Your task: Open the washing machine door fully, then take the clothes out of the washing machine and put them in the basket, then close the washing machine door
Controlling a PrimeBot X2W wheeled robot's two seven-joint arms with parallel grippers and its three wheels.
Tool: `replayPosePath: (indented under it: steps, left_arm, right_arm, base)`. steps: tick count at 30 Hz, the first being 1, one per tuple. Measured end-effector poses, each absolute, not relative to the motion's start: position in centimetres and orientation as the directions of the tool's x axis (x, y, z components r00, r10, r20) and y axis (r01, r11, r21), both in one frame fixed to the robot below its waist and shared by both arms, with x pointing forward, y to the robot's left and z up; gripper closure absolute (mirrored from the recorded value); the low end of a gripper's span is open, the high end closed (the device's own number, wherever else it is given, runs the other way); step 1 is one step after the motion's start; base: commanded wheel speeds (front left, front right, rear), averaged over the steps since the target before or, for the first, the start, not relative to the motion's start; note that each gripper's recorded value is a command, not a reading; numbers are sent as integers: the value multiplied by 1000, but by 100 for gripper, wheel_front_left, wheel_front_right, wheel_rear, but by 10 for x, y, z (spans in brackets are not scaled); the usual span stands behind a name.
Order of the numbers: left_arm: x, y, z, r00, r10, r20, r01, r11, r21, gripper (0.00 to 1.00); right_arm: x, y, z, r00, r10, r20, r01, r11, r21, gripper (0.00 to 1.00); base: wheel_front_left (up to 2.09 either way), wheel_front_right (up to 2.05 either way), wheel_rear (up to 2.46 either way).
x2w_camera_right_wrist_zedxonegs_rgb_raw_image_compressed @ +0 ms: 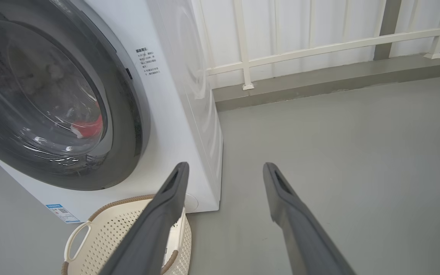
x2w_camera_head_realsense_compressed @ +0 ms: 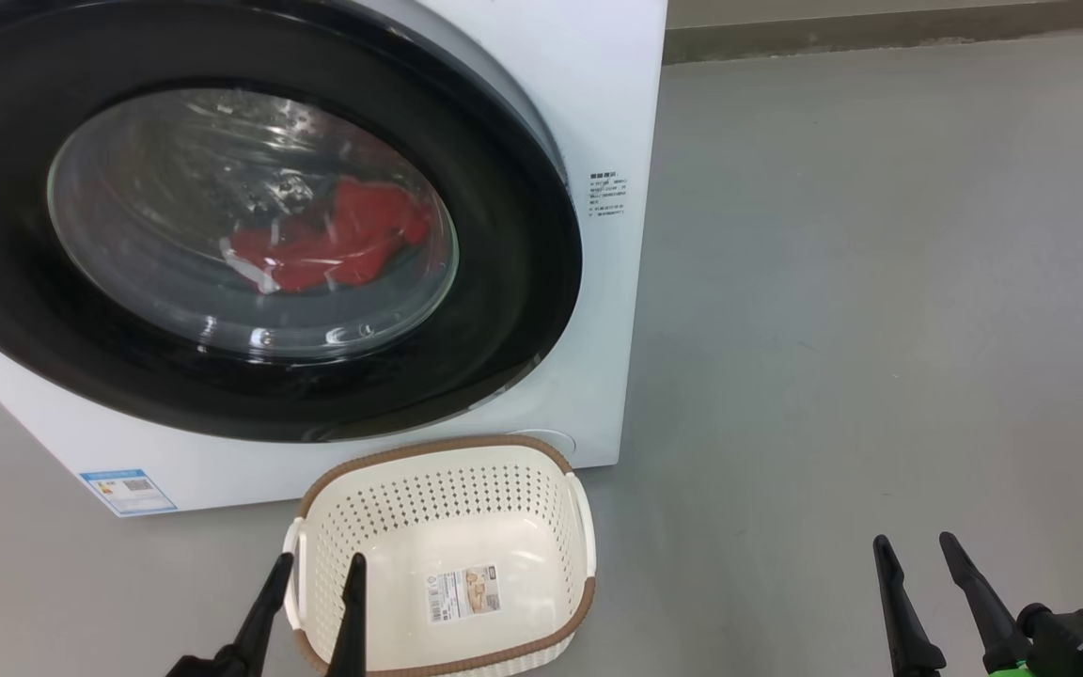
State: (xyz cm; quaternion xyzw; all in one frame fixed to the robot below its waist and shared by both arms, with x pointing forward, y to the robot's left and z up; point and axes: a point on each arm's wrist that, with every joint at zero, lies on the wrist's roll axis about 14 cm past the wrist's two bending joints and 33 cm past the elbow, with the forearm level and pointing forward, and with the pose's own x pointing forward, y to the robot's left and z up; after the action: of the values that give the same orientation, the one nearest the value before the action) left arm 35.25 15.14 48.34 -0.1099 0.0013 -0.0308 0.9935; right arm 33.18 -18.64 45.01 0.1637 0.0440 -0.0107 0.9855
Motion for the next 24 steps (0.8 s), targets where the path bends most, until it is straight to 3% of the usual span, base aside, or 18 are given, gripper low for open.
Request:
replayPosePath:
  steps: [21,23,24]
  left_arm:
    - [353,156,475,998,-51,-21,45,971,-236,0]
    - [353,156,474,998,-51,-24,44,971,-237,0]
    - [354,156,474,998,-51,-25,44,970,-237,0]
  right_arm:
    - [330,-199,449,994,-48,-93,77,938,337,0]
    - [331,-198,449,995,-50,-91,80,931,356,76]
    - [332,-196,450,995,-48,-89,78,924,375,100]
  base:
    - [0,0,0]
    - [0,0,0]
    - [0,0,0]
